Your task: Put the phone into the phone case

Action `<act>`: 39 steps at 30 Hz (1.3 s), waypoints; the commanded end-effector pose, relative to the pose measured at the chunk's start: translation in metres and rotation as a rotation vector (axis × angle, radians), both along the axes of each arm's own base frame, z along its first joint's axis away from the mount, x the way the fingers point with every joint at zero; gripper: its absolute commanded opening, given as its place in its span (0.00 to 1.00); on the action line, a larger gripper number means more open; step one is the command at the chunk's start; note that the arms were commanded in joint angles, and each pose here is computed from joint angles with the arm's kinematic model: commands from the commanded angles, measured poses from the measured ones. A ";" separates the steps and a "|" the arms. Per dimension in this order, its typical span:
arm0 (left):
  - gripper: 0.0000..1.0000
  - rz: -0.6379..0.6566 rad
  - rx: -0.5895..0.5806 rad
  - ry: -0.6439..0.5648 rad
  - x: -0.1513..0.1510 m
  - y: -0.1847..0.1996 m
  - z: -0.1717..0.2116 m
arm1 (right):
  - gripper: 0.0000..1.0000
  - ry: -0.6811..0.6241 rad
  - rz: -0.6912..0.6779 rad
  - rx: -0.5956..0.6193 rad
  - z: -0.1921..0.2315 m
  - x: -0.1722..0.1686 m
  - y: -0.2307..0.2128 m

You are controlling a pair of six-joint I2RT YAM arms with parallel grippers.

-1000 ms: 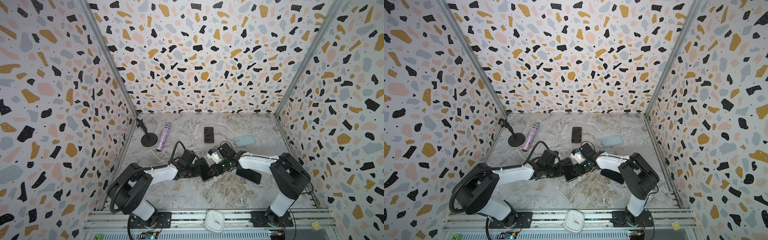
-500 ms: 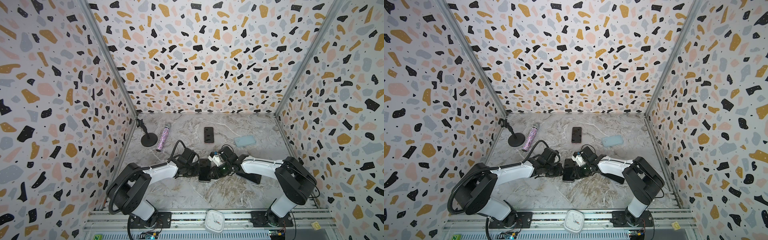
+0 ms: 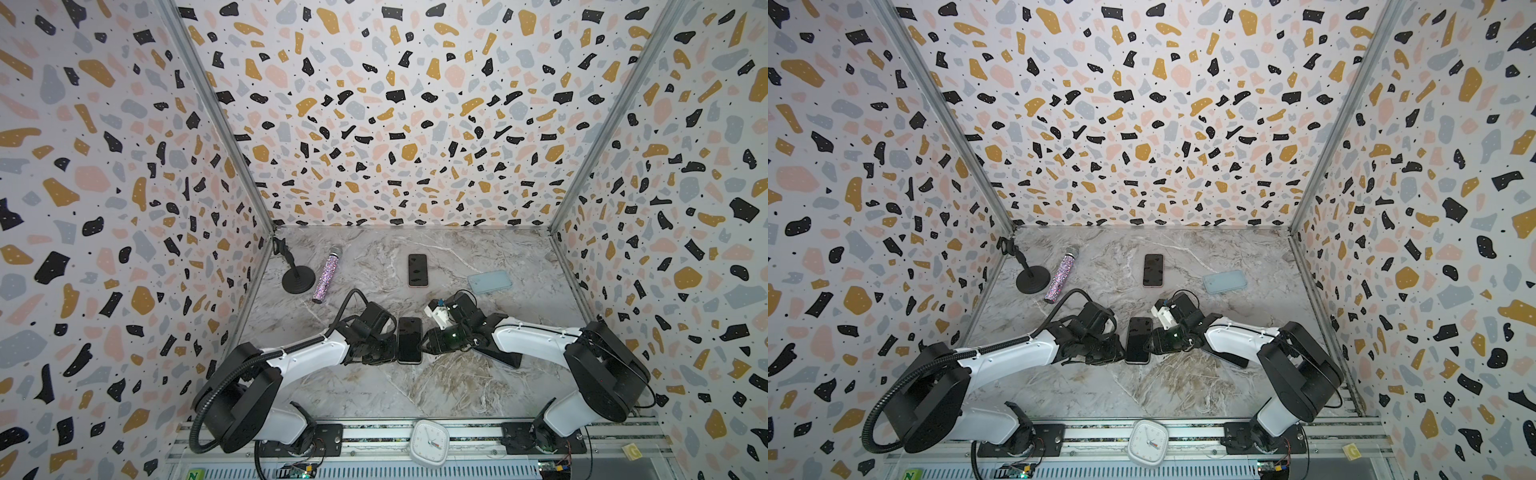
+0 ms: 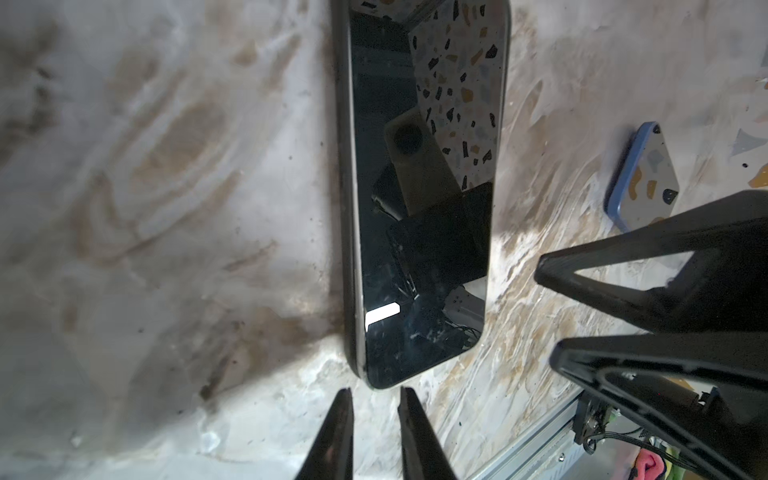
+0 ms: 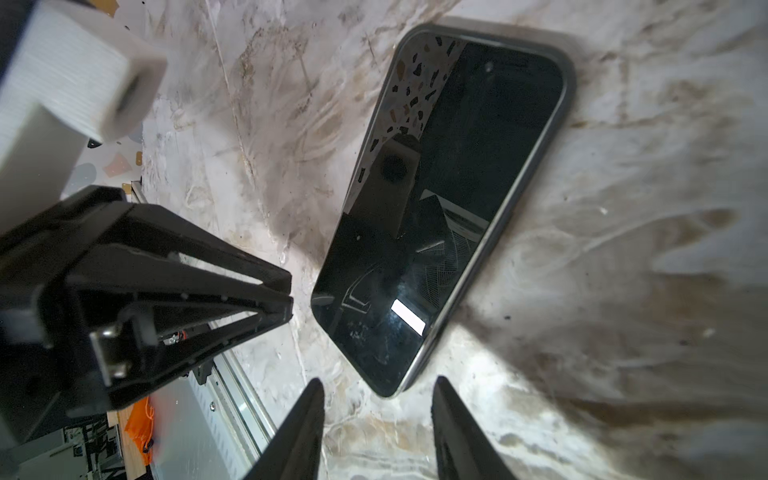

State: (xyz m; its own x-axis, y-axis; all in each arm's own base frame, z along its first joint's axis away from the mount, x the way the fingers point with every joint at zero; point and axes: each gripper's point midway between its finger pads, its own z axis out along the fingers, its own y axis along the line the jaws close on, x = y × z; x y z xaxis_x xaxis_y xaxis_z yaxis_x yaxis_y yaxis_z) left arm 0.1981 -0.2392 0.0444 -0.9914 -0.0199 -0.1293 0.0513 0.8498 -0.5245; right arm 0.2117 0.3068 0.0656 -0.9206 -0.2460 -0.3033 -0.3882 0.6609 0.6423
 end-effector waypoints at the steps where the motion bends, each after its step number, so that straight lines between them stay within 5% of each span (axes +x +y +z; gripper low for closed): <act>1: 0.21 0.016 0.022 0.021 -0.005 0.002 -0.005 | 0.44 -0.019 -0.006 -0.002 0.003 0.003 0.002; 39: 0.03 -0.045 0.037 0.051 0.000 -0.016 -0.028 | 0.45 0.058 0.088 -0.003 -0.023 -0.011 0.026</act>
